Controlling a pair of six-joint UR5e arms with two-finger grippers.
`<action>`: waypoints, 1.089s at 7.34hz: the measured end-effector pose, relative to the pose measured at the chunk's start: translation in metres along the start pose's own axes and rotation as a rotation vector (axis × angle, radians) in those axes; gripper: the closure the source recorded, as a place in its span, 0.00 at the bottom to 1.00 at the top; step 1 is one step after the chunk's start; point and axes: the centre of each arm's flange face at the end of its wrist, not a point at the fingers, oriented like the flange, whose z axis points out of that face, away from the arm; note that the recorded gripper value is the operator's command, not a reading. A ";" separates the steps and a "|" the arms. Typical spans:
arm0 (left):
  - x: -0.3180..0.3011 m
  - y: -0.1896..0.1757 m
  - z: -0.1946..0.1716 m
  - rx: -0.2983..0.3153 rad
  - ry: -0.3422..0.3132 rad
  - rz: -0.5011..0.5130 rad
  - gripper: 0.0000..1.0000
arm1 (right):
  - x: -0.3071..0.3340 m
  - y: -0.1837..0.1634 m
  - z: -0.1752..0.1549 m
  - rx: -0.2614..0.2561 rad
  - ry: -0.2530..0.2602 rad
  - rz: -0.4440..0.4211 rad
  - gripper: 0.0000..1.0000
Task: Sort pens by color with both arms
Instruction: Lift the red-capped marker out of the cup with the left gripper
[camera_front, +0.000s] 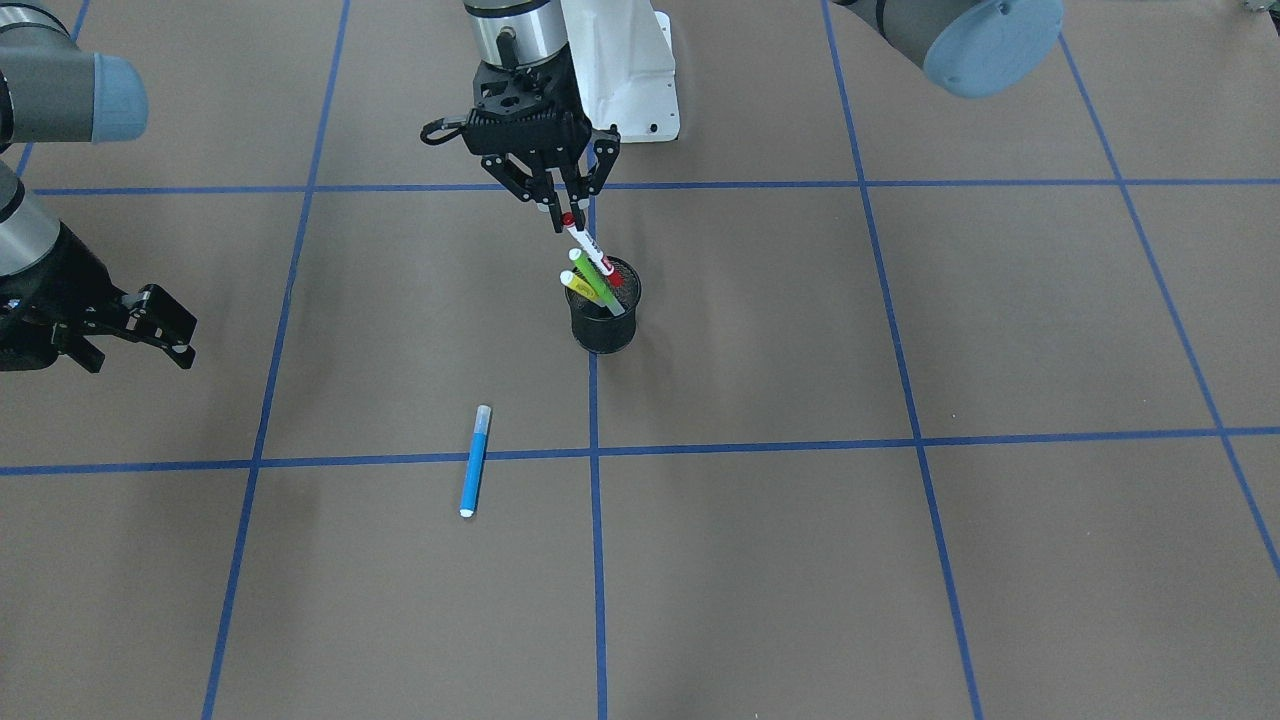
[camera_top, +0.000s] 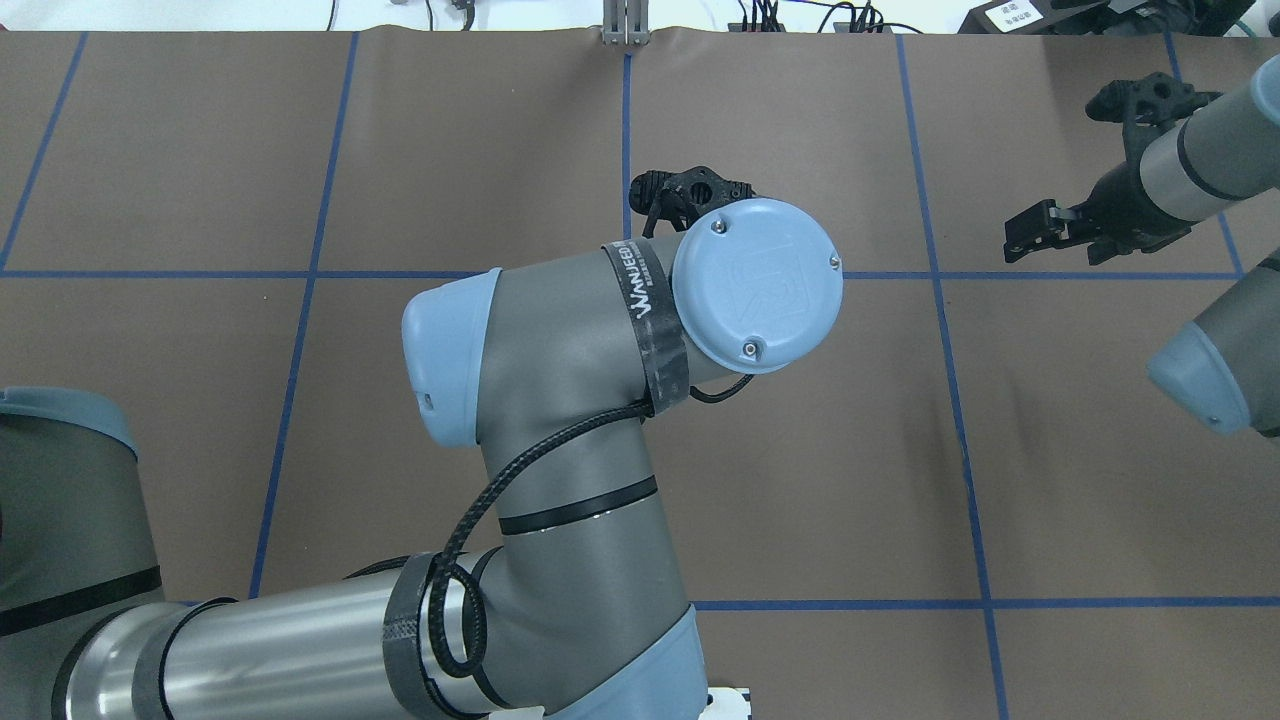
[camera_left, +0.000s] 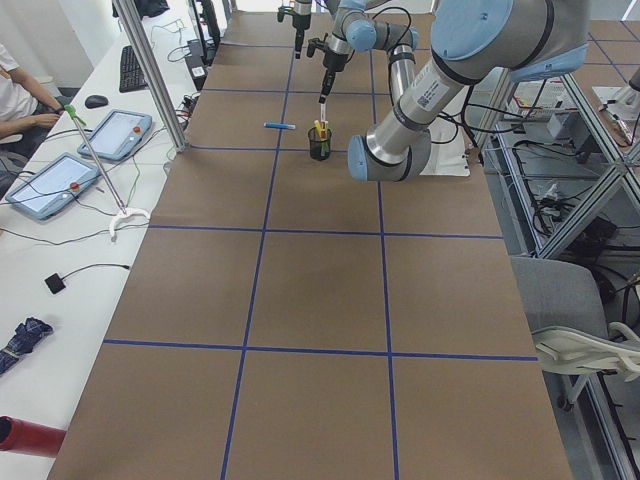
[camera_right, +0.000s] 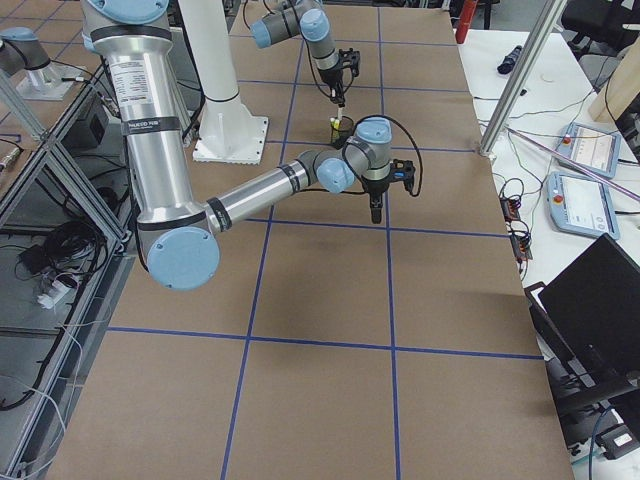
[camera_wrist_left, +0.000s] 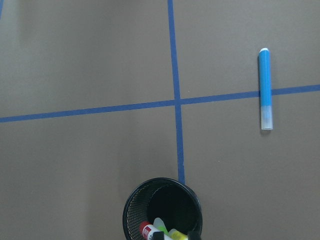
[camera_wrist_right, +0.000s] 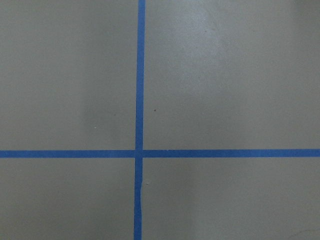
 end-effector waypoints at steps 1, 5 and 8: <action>-0.004 -0.010 -0.007 -0.011 0.033 -0.040 1.00 | 0.000 0.000 -0.001 0.002 -0.001 0.002 0.02; -0.002 -0.086 -0.018 -0.046 0.119 -0.251 1.00 | 0.000 0.001 -0.002 0.003 -0.001 0.009 0.02; 0.015 -0.121 0.005 -0.047 0.089 -0.408 1.00 | 0.001 0.001 0.000 0.001 0.002 0.012 0.02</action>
